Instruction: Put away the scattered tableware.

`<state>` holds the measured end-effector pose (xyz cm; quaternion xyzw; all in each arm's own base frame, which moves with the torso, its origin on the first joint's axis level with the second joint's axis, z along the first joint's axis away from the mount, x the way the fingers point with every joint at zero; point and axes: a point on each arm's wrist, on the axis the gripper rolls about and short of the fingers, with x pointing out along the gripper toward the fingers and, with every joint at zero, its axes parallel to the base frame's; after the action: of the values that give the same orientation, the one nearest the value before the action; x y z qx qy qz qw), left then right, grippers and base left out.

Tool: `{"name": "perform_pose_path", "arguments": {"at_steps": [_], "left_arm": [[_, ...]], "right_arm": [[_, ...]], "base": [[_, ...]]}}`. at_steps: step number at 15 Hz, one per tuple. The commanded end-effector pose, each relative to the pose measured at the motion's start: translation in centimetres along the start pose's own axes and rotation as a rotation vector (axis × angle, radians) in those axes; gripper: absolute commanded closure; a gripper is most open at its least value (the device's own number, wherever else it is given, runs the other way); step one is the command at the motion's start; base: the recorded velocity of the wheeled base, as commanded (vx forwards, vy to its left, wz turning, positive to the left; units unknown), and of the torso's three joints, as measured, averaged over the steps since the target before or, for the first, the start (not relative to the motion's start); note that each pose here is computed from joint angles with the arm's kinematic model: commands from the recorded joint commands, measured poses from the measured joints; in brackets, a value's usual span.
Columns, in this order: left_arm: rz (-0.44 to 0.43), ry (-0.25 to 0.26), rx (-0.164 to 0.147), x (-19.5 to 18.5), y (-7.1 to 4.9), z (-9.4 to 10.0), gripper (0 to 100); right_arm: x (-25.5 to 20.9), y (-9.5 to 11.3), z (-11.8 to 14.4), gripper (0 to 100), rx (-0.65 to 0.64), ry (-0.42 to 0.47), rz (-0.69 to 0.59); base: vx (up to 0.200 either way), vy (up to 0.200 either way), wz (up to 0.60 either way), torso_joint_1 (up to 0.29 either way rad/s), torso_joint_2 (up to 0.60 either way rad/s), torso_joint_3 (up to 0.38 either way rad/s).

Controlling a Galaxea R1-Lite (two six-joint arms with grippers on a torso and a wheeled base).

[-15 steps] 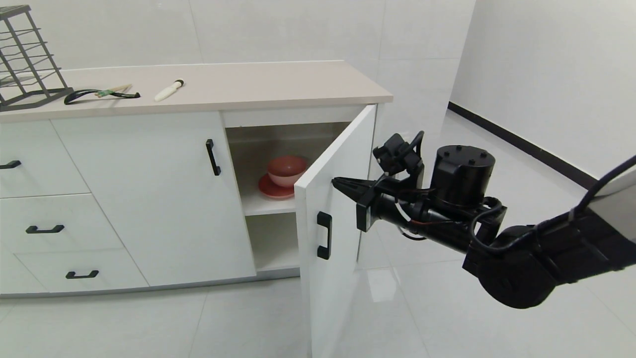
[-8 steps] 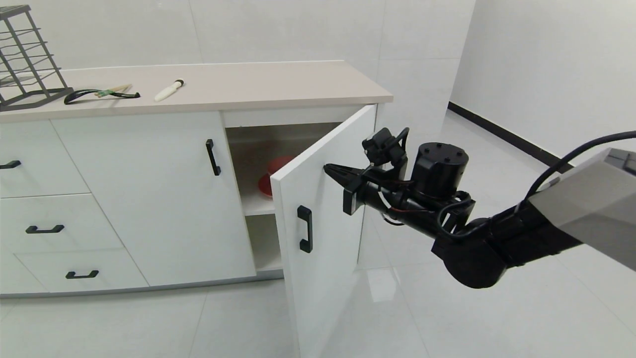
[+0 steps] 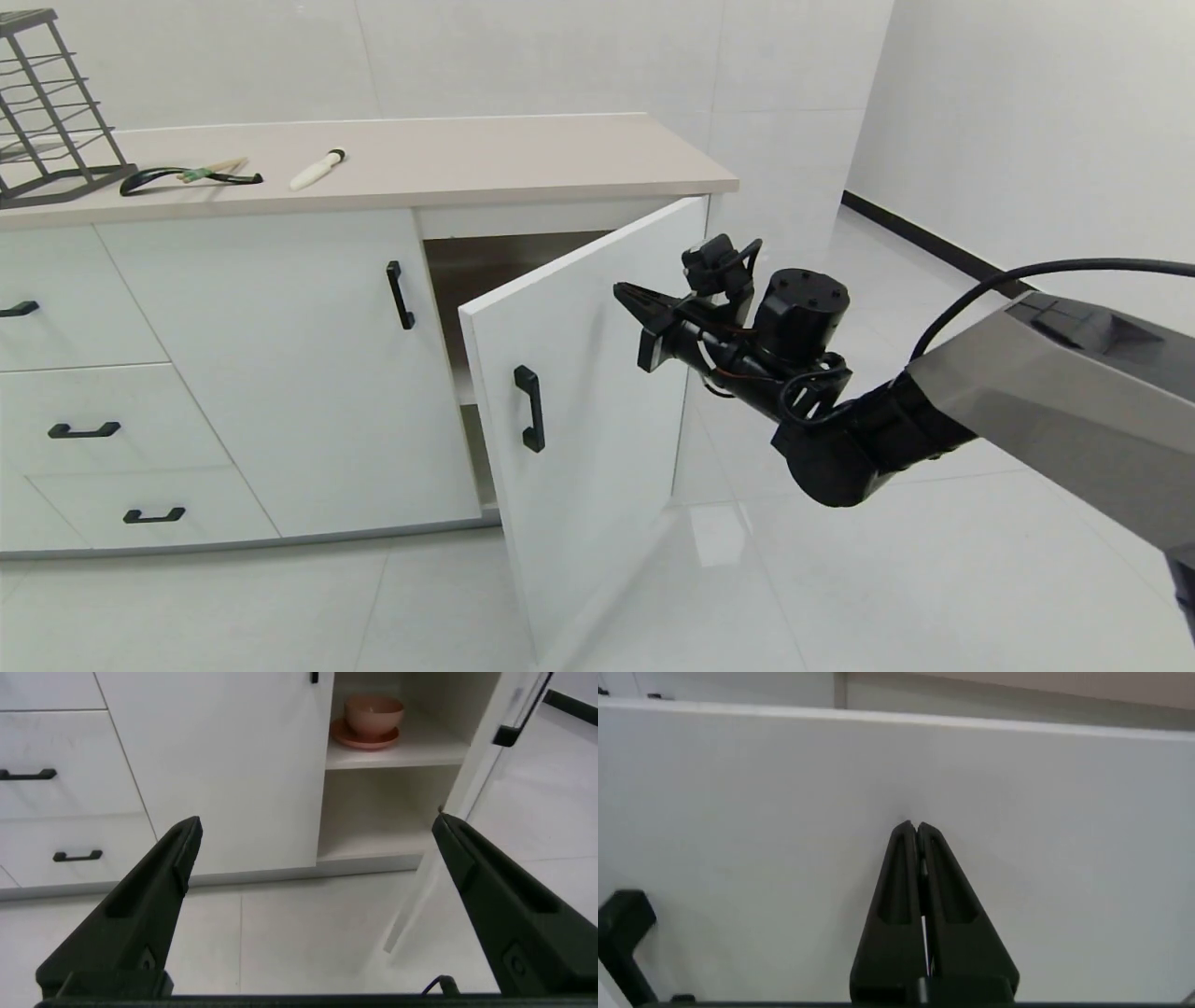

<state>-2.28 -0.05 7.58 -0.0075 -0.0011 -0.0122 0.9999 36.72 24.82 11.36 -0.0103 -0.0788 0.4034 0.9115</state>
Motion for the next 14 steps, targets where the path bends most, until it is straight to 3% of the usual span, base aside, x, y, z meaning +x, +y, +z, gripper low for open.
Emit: {"name": "perform_pose_path", "arguments": {"at_steps": [1, 5, 7, 9, 12, 14], "left_arm": [[0.000, -0.001, 0.000, 0.0, 0.0, 0.0, 0], [0.000, -0.001, 0.000, 0.0, 0.0, 0.0, 0], [0.000, -0.001, 0.000, 0.0, 0.0, 0.0, 0], [0.000, -0.001, 0.000, 0.0, 0.0, 0.0, 0], [0.000, -0.001, 0.000, 0.0, 0.0, 0.0, 0], [0.001, -0.001, 0.000, 0.0, 0.0, 0.0, 0]], "right_arm": [[-2.2, 0.7, 1.5, 100, 0.004, 0.016, 0.006], [-11.6, 1.0, 7.0, 100, -0.011, 0.022, -0.039], [-16.8, 0.7, 10.4, 100, -0.041, -0.037, -0.079], [-21.6, -0.4, 12.6, 100, -0.087, -0.083, -0.199], [-28.5, -1.5, 12.5, 100, -0.159, -0.055, -0.381], [-32.2, 1.4, 11.2, 100, -0.178, -0.058, -0.372]], "base": [[0.000, 0.200, 0.00, 0.002, 0.00, 0.002], [0.000, 0.200, 0.00, 0.001, 0.00, -0.001], [0.000, 0.200, 0.00, -0.002, 0.00, 0.007], [0.000, 0.200, 0.00, 0.005, 0.00, 0.002], [0.000, 0.067, 0.00, 0.001, 0.00, 0.001], [0.000, 0.000, 0.00, 0.000, 0.00, 0.000]]}}
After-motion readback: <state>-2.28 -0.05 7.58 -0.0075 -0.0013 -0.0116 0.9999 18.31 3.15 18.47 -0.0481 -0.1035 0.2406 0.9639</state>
